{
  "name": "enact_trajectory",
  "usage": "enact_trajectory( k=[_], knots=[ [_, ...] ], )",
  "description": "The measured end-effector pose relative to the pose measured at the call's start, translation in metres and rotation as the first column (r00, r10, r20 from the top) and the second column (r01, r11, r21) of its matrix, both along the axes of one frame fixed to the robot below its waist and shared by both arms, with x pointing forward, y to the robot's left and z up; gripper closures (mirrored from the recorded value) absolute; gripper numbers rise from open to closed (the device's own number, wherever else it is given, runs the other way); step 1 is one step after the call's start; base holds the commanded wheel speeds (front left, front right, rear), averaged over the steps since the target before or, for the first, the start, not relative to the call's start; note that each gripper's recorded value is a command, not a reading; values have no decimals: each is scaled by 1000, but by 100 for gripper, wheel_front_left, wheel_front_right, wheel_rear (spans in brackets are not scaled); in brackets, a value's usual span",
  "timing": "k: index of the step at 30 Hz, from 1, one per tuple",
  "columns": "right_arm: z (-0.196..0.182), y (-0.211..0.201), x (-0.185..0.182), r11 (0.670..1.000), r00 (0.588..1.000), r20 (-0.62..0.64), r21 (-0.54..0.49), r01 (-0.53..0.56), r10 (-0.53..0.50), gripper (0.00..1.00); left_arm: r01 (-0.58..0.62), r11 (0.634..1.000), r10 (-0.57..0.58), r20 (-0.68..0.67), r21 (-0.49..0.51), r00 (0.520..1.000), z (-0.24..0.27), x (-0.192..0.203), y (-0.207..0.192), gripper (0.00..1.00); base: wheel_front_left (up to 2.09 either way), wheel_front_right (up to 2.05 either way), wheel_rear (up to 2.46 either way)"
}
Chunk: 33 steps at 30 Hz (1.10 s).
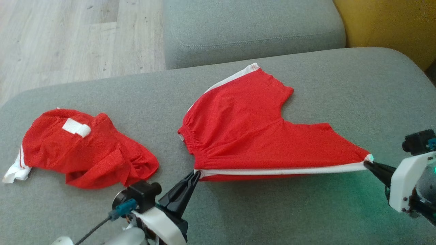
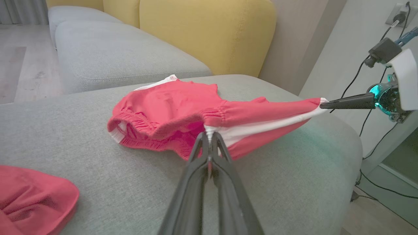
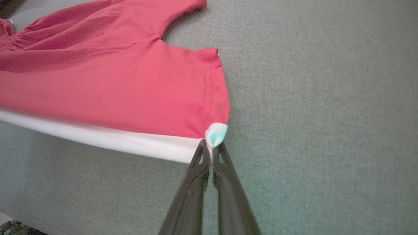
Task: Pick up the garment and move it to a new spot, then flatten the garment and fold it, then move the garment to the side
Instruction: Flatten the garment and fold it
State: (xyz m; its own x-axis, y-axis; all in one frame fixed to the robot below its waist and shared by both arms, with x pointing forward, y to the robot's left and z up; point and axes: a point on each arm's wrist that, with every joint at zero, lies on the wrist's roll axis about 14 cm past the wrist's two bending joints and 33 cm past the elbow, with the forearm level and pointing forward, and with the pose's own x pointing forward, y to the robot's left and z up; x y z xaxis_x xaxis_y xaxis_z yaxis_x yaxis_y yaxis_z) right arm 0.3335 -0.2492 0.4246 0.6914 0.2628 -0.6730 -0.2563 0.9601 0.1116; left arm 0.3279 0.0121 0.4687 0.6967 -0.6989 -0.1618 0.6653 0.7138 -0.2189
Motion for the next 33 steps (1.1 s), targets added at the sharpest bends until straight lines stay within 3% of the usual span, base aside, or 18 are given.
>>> enact_trajectory(
  k=[11,19,33],
  knots=[
    [28,-6,36,1000,994,112,-15,8,-6,100,-13,1000,13,10,-19,1000,12,15,-3,100,0,0,0],
    [55,10,108,998,981,188,-55,-26,36,100,-86,996,87,49,-9,995,20,74,11,100,0,0,0],
    [42,56,227,984,981,146,-145,-108,129,100,-164,985,164,7,62,987,-12,147,36,100,0,0,0]
  ],
)
